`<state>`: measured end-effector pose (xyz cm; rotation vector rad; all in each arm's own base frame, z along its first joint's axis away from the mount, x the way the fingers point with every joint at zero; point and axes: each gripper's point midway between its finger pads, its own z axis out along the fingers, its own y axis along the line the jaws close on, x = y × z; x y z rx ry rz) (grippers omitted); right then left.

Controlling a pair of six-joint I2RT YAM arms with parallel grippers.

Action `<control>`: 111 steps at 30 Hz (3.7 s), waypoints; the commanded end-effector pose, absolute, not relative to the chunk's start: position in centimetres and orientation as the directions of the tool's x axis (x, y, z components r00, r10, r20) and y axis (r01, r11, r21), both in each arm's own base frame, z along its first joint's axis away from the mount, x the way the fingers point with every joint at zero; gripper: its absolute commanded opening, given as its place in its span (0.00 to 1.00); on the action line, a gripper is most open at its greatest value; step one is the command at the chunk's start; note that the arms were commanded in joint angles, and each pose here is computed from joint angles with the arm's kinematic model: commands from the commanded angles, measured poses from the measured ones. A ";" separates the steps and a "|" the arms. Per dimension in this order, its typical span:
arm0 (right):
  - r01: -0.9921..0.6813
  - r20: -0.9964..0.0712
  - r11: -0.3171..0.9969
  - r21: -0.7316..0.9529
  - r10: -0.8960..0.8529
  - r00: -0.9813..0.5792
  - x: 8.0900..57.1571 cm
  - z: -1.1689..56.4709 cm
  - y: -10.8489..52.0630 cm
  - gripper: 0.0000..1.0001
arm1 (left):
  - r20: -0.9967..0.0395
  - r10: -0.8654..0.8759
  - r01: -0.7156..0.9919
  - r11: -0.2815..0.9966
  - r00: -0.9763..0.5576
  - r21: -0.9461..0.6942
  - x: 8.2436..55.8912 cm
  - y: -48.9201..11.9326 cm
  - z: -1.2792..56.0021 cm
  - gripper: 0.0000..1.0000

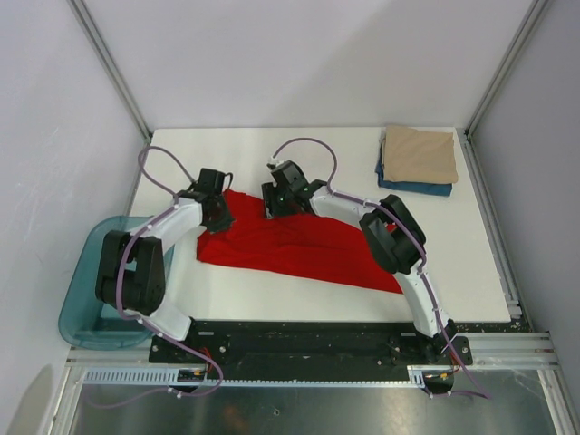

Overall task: Fold and stack the t-shirts
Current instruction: Fold the other side of the tshirt into a rectangle

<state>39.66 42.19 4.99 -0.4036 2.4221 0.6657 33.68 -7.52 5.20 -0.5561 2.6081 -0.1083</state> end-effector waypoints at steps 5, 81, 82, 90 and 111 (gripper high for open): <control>-0.434 -0.624 0.803 0.409 -0.101 -0.775 39.7 6.2 44.0 0.47 | -0.486 -0.409 -0.331 0.912 -0.772 -0.243 33.9 -7.9 8.1 0.00; -0.312 -0.668 0.875 0.372 0.019 -0.744 36.2 11.7 39.5 0.00 | -0.528 -0.357 -0.298 0.934 -0.770 -0.197 25.5 -6.0 10.0 0.00; -0.310 -0.666 0.876 0.370 0.017 -0.746 36.2 11.5 39.4 0.00 | -0.519 -0.362 -0.304 0.932 -0.774 -0.198 25.3 -6.0 9.6 0.00; -0.292 -0.632 0.885 0.363 0.003 -0.775 35.9 8.8 39.4 0.00 | -0.439 -0.387 -0.337 0.922 -0.811 -0.190 24.9 -6.6 6.2 0.00; -0.116 -0.587 0.934 0.338 0.113 -0.802 36.8 6.0 36.6 0.00 | -0.514 -0.336 -0.328 0.938 -0.789 -0.108 33.9 -6.8 8.0 0.00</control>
